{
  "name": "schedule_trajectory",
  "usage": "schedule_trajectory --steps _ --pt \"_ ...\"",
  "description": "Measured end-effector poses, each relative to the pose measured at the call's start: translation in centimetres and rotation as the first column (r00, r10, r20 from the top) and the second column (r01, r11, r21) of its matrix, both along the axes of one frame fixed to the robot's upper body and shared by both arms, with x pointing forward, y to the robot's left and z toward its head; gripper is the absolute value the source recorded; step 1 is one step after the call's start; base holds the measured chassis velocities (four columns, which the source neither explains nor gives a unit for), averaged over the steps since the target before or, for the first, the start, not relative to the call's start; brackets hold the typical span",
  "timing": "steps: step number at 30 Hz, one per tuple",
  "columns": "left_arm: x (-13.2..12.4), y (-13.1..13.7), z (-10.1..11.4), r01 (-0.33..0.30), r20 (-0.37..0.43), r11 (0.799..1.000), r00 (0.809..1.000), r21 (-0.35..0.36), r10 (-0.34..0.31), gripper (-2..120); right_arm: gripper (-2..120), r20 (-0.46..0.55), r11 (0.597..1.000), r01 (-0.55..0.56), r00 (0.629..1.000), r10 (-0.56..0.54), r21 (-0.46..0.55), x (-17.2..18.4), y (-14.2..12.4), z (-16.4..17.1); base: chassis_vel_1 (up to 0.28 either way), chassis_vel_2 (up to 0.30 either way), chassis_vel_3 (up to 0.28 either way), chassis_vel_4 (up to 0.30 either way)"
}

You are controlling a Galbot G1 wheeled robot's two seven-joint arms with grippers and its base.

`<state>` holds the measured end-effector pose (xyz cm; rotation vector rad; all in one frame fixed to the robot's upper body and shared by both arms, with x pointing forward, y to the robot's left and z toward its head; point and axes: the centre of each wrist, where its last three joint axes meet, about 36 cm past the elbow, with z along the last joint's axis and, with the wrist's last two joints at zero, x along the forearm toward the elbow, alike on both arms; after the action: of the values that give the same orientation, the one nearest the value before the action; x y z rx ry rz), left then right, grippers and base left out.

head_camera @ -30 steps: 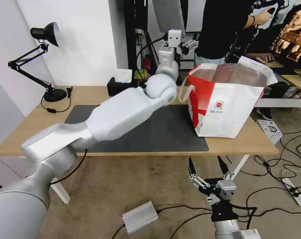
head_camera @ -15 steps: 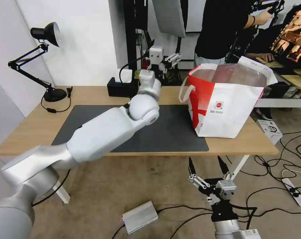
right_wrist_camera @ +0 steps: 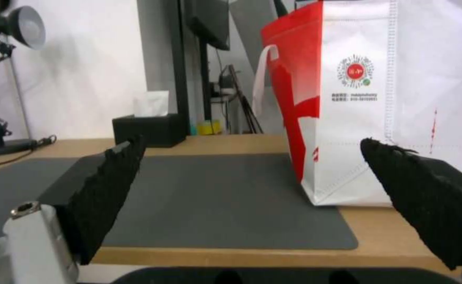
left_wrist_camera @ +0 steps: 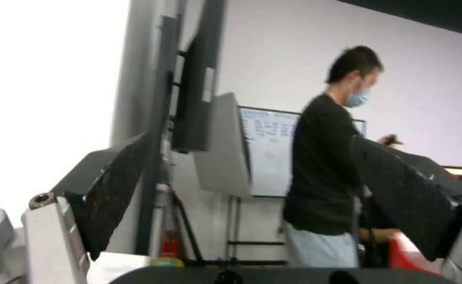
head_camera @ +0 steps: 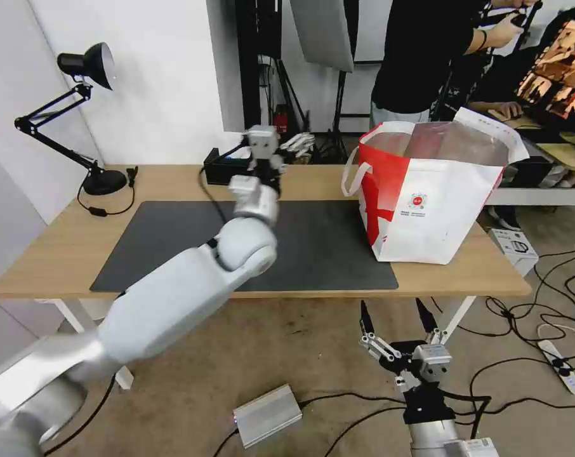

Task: Pick up the trash from the table and place it into the takeout bag.

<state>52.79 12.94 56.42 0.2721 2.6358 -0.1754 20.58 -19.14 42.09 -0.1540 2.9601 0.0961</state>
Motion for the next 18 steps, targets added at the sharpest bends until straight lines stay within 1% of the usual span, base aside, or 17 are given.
schedule_trajectory --steps 1,2,4,8,10,11,15,16,18 --pt "-0.1 1.0 0.1 -0.015 0.002 1.000 1.000 0.003 0.015 100 100 0.000 1.000 0.000 1.000 0.000 0.000 0.0 0.0 0.0 0.000 0.000 0.000 0.000" --pt "-0.1 1.0 0.1 -0.015 0.002 1.000 1.000 0.003 0.015 100 100 0.000 1.000 0.000 1.000 0.000 0.000 0.0 0.0 0.0 0.000 0.000 0.000 0.000" --pt "-0.5 2.6 0.3 -0.038 0.010 0.999 0.999 0.004 0.038 100 100 0.000 1.000 0.000 1.000 0.000 0.000 0.0 0.0 0.0 0.000 0.000 0.000 0.000" --pt "-1.6 3.9 0.1 -0.049 0.010 0.999 0.999 0.002 0.049 100 100 0.000 1.000 0.000 1.000 0.000 0.000 0.0 0.0 0.0 0.000 0.000 0.000 0.000" --pt "-2.6 4.6 -0.5 -0.057 0.005 0.998 0.998 0.005 0.057 100 100 0.000 1.000 0.000 1.000 0.000 0.000 0.0 0.0 0.0 0.000 0.000 0.000 0.000" --pt "-2.6 4.6 -0.5 -0.057 0.005 0.998 0.998 0.005 0.057 100 100 0.000 1.000 0.000 1.000 0.000 0.000 0.0 0.0 0.0 0.000 0.000 0.000 0.000" --pt "-4.5 5.6 -2.1 -0.059 -0.012 0.998 0.998 0.010 0.059 100 100 0.000 1.000 0.000 1.000 0.000 0.000 0.0 0.0 0.0 0.000 0.000 0.000 0.000" --pt "-4.5 5.6 -2.1 -0.059 -0.012 0.998 0.998 0.010 0.059 100 100 0.000 1.000 0.000 1.000 0.000 0.000 0.0 0.0 0.0 0.000 0.000 0.000 0.000" --pt "-5.5 6.2 -2.7 -0.064 -0.012 0.998 0.998 0.013 0.064 100 100 0.000 1.000 0.000 1.000 0.000 0.000 0.0 0.0 0.0 0.000 0.000 0.000 0.000"
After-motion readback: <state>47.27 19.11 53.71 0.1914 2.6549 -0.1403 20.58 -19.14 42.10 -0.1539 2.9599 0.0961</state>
